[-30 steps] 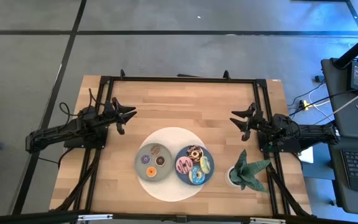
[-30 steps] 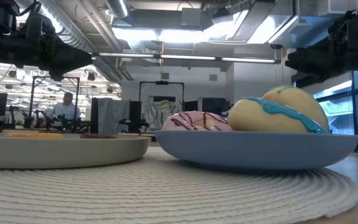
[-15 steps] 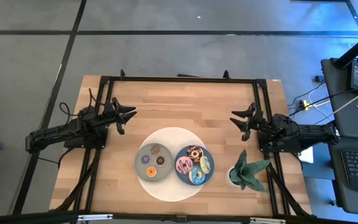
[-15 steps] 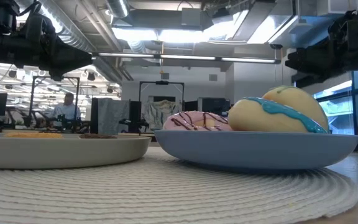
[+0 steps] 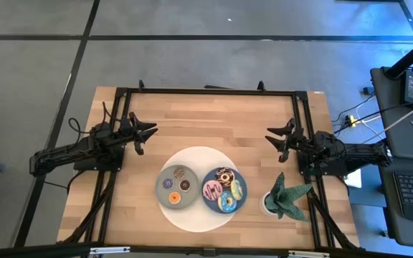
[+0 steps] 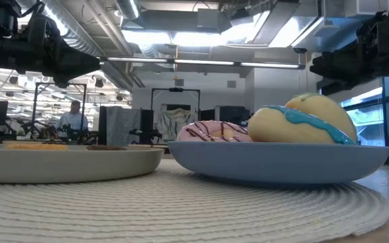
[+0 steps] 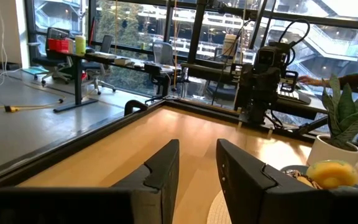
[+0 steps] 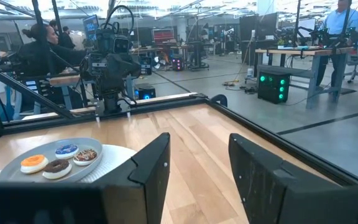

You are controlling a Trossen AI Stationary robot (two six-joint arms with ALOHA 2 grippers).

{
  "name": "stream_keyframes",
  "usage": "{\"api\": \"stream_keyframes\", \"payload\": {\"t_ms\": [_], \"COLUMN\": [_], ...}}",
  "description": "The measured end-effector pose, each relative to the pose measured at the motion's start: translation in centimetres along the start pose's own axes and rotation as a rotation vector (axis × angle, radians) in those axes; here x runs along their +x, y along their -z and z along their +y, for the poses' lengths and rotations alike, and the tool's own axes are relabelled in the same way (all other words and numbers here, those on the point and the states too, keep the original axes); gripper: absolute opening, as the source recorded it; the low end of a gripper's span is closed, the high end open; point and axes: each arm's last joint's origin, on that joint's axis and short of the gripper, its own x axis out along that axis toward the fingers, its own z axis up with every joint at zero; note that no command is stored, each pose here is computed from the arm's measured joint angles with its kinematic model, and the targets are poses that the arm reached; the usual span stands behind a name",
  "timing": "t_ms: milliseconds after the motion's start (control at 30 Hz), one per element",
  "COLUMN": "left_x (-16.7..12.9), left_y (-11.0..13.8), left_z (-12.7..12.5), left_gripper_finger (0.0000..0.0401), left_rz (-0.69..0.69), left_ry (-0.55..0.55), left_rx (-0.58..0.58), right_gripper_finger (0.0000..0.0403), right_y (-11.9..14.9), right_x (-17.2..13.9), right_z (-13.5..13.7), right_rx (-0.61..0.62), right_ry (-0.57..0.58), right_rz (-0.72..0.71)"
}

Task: Pick & Place donuts
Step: Return to Home Position

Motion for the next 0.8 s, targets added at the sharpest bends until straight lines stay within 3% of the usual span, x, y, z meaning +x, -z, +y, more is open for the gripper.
{"api": "stream_keyframes", "payload": {"t_ms": [800], "left_x": [0.0], "left_y": [0.0], "left_z": [0.0], "left_gripper_finger": [0.0103], "left_rz": [0.0], "left_ry": [0.0], "left_rx": [0.0], "right_gripper_finger": [0.0165], "right_y": [0.0], "right_x": [0.0], "right_z": [0.0], "right_rx": [0.0], "right_ry": [0.0], "right_rz": [0.0]}}
